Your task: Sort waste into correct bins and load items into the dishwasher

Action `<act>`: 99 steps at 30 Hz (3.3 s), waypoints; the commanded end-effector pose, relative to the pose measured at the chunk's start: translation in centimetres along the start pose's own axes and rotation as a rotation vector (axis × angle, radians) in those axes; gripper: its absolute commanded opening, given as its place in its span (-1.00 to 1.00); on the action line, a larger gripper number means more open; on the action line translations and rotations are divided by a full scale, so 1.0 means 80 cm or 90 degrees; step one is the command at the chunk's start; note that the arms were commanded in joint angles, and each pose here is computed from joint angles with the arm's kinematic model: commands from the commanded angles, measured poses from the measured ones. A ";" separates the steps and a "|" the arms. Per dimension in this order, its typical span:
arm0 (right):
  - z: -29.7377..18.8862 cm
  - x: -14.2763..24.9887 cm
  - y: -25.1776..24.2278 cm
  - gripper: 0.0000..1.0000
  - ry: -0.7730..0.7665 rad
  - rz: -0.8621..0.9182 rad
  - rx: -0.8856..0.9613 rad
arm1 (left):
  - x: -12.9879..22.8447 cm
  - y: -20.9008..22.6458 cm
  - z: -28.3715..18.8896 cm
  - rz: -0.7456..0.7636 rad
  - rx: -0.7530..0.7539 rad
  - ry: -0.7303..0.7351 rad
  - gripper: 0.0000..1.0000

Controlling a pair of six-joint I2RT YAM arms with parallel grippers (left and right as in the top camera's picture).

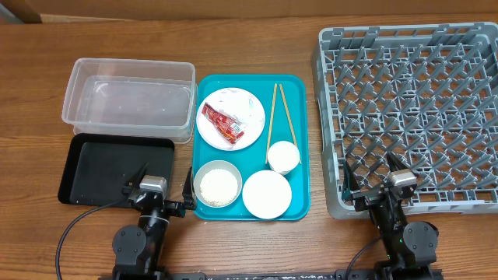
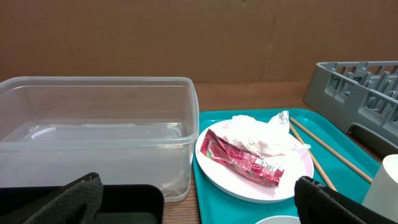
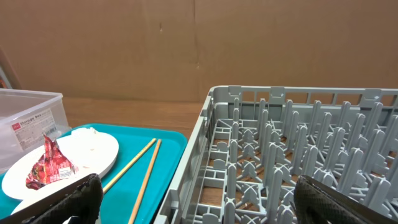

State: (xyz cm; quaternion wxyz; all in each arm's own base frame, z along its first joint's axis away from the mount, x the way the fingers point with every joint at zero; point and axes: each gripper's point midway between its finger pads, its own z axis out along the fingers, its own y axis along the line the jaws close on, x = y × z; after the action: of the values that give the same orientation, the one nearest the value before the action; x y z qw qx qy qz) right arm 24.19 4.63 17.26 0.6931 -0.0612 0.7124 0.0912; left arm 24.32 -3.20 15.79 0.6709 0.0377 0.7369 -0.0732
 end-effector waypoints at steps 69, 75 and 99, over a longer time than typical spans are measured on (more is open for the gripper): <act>0.018 -0.191 0.059 1.00 0.365 0.193 -0.108 | -0.221 -0.101 0.004 -0.182 0.249 0.268 1.00; 0.039 -0.182 0.074 1.00 0.441 0.228 -0.148 | -0.206 -0.139 0.034 -0.234 0.376 0.330 0.88; 0.045 -0.166 0.065 1.00 0.476 0.261 -0.103 | 0.102 -0.256 0.167 -0.017 0.128 0.631 -0.31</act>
State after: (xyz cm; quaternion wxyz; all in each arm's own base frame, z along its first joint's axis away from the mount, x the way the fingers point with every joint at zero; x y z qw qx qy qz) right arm 27.00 10.11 29.33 0.3304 -0.0035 0.9089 0.2546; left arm 32.73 -26.19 7.66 0.2250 0.1402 0.9547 -0.1352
